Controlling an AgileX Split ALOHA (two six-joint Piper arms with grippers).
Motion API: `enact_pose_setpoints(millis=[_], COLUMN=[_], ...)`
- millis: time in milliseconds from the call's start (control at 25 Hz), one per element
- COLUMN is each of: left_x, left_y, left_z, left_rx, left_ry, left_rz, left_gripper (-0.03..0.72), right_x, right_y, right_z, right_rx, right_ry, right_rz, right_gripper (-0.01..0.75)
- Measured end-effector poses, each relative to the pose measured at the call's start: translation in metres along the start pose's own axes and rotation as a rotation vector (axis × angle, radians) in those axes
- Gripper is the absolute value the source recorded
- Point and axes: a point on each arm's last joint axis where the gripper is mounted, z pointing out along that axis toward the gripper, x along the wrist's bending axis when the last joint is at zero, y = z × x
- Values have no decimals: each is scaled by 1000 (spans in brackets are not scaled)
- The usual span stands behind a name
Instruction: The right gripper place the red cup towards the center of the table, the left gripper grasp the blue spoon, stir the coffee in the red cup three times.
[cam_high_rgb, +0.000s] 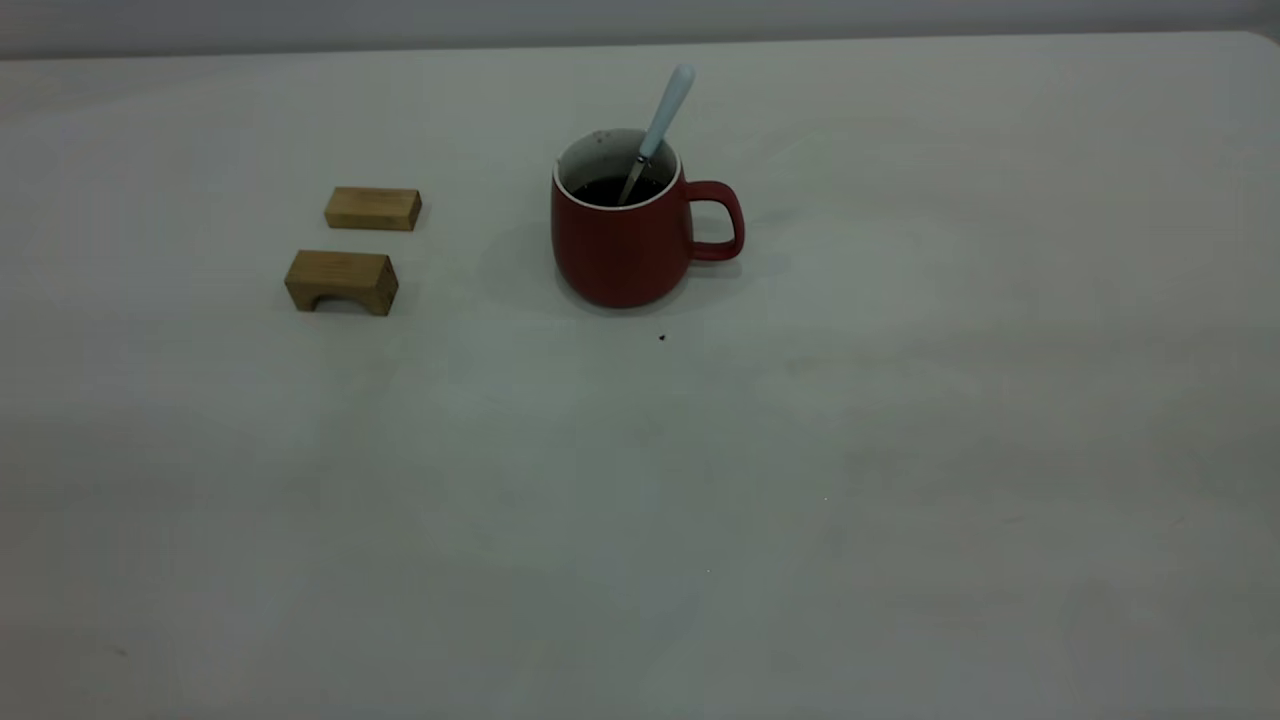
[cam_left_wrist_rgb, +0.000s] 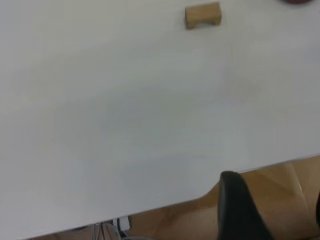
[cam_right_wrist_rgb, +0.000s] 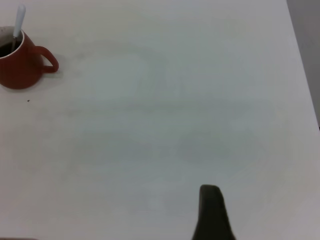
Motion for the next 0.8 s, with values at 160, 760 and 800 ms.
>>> enact_pose_setpoints(millis=[160, 760, 800], left_x=[-3, -6, -6], left_y=[-15, -30, -30], left_z=[2, 1, 1], left_rx=[-94, -120, -120], left_ry=[40, 48, 48], left_rz=[-40, -79, -79], left_gripper=[449, 449, 449], right_x=[0, 0, 0], right_y=[0, 0, 0], right_z=[0, 0, 0], right_rx=[0, 0, 0], right_ry=[0, 0, 0], right_rz=[0, 0, 0], right_gripper=[579, 579, 579])
